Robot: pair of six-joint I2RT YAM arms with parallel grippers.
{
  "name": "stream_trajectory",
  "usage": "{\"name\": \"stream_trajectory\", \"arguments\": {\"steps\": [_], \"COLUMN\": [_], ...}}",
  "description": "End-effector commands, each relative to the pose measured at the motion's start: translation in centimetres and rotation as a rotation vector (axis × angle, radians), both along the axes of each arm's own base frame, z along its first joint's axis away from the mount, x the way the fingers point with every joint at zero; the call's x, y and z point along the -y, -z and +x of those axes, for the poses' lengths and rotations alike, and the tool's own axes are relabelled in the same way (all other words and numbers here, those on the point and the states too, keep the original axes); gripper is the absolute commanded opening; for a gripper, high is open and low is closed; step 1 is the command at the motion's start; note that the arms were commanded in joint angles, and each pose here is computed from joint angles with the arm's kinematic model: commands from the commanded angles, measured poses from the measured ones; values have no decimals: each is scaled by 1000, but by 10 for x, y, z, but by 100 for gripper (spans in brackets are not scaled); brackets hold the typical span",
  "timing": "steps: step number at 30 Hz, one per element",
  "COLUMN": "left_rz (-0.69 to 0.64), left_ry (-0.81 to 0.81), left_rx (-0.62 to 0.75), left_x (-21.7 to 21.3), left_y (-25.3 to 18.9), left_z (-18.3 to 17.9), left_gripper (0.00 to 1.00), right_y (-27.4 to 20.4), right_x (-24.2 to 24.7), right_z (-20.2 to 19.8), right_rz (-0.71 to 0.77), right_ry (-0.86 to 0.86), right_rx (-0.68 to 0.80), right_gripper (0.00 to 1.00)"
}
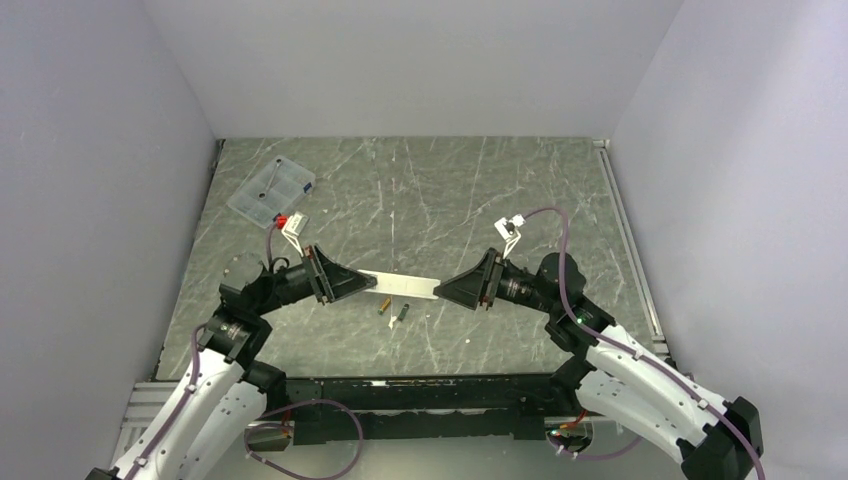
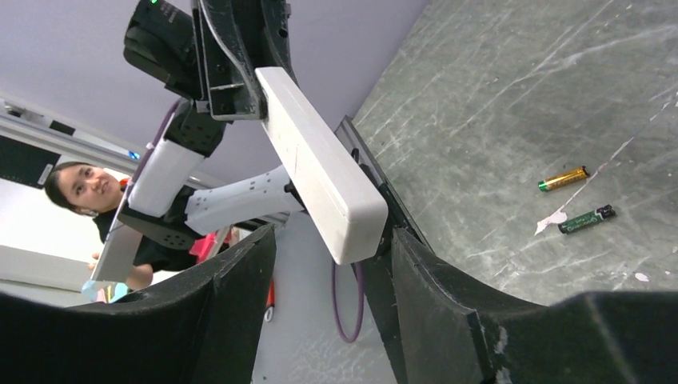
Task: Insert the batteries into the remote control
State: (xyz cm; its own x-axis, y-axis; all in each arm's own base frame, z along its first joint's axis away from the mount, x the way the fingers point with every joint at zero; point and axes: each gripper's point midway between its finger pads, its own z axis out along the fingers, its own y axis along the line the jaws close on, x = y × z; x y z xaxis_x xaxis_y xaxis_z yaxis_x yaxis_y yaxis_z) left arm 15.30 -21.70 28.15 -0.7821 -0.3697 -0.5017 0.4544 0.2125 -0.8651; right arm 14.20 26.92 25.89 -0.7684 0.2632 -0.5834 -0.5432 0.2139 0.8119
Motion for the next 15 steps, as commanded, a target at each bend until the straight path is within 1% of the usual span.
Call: {"name": "stream_trajectory", "arguments": {"steps": [1,11,15], "left_rz": [-47,-70,-73], "left_ry": [-9,-13,-21], "left_rx": [46,33,39], "left_x": [0,1,0], "left_y": [-12,-12,-15], "left_z": [1,3,4], "left_gripper": [0,0,0], "right_y": [-20,-21,-15], "right_x": [-3,-5,-5], "right_z": [2,4,8], "right_rz": [64,76,60], "right_ry": [-5,-5,12], "right_rx": [46,43,22], "right_gripper": [57,53,52]}}
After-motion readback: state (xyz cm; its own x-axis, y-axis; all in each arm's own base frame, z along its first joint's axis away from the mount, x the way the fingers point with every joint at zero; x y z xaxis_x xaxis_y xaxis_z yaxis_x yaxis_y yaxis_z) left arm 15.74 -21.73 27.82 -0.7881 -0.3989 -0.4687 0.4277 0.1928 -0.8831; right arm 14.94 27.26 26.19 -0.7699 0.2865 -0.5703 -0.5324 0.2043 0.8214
